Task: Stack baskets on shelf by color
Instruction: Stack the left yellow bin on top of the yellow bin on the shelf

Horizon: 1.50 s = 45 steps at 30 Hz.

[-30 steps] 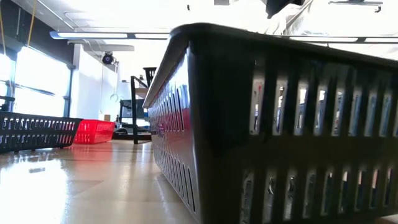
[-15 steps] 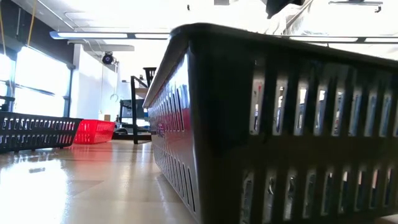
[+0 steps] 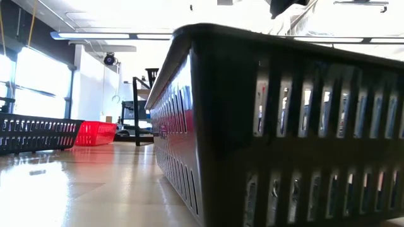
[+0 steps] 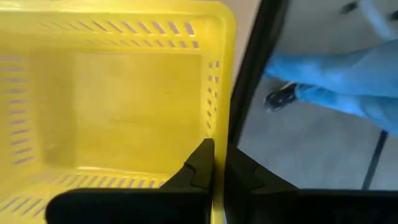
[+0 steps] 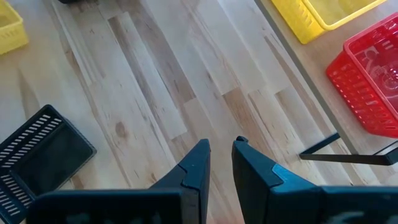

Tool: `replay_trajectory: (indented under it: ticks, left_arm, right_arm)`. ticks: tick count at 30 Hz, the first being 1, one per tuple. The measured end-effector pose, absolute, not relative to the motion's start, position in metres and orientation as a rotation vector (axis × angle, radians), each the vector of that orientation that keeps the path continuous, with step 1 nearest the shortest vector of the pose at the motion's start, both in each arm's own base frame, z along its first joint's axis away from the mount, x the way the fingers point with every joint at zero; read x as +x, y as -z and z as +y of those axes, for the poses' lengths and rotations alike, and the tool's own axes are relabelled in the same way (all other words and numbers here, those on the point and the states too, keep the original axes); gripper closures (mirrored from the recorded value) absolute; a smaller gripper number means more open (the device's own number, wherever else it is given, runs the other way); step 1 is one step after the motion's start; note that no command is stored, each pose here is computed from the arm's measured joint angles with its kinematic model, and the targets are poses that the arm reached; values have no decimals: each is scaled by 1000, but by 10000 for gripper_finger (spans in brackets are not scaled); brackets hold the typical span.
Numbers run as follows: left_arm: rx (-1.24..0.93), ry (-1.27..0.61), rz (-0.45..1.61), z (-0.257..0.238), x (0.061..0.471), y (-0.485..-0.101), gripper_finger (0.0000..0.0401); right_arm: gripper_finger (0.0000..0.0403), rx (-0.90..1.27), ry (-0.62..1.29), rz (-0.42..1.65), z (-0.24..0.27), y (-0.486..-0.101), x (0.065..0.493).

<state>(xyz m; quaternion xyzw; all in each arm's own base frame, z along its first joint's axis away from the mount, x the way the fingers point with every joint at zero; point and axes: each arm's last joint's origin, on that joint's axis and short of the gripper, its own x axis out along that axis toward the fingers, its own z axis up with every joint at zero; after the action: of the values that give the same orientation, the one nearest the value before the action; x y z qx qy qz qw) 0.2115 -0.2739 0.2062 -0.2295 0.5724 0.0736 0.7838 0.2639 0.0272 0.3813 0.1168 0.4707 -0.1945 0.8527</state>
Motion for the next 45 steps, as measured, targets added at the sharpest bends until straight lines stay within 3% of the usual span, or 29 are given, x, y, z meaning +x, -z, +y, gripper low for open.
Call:
replay_trajectory:
  ticks: [7, 20, 38, 45]
  left_arm:
    - [-459, -93, 1078, -246, 215, -251, 399]
    - [-252, -157, 823, -154, 235, -313, 400]
    - [135, -333, 781, -20, 260, -341, 401]
    - [285, -366, 791, 13, 263, -344, 401]
  right_arm:
    - [347, 259, 417, 988, 27, -381, 264]
    - [347, 237, 528, 972, 23, -381, 261]
    - [347, 319, 688, 828, -16, -386, 271]
    - [347, 279, 630, 687, -33, -397, 284]
